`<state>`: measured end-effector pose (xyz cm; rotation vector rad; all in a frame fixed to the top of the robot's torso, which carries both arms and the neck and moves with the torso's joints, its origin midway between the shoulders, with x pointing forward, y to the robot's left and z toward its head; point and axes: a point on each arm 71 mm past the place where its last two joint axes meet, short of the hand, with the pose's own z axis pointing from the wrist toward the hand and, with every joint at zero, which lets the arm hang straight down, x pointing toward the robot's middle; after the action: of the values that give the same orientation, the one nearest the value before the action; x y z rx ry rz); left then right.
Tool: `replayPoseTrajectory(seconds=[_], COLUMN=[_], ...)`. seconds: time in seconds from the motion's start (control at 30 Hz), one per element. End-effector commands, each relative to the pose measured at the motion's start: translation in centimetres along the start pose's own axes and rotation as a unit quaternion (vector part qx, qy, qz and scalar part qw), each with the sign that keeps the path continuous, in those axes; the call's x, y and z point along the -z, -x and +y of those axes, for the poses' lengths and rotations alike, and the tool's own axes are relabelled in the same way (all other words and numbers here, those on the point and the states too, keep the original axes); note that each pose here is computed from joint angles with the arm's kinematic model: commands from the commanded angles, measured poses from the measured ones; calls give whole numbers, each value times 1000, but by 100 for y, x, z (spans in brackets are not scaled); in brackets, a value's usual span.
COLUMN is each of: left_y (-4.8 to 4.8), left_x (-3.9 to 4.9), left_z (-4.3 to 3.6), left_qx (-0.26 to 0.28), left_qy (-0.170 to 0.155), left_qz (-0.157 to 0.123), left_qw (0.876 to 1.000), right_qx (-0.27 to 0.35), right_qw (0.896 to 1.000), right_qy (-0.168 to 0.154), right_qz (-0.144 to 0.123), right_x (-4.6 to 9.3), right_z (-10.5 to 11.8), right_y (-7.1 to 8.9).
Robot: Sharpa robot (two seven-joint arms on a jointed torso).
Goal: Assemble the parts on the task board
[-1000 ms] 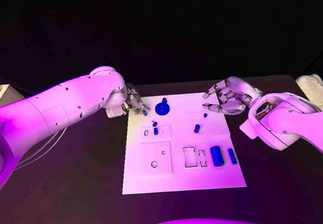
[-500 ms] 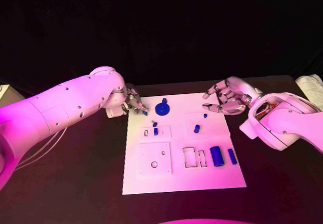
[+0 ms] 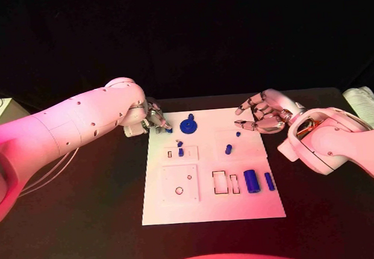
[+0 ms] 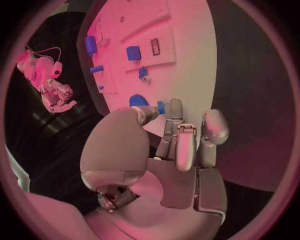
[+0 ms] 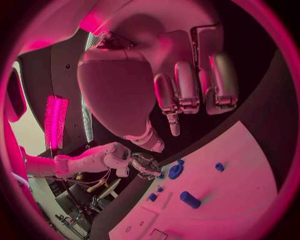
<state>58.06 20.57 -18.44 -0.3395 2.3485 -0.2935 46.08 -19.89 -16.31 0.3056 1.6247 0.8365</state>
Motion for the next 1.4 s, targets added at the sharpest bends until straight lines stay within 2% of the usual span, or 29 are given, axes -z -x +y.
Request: replayPoseTrajectory(seconds=[0.03,0.3,0.63,0.87,1.07,1.4], left_y=[4,3,-47,-126,-213,-406], left_x=[2,37,152,251,322,370], left_z=[-18,14,84,156,209,202], left_qx=[32,94,107,75,30,-21], left_qy=[-14,-40,-65,-61,-52,-51], left_qz=[-9,-10,5,9,-10,-16], left_qw=[999,995,992,995,998,998], right_qx=[5,5,5,5,5,4], right_qw=[1000,1000,1000,1000,1000,1000], right_qy=[7,7,6,5,5,10], right_qz=[5,4,2,1,0,1], right_x=[2,3,7,11,21,50], right_z=[11,7,-6,-13,-14,-5], right_y=[-10,-5,7,13,16,-1])
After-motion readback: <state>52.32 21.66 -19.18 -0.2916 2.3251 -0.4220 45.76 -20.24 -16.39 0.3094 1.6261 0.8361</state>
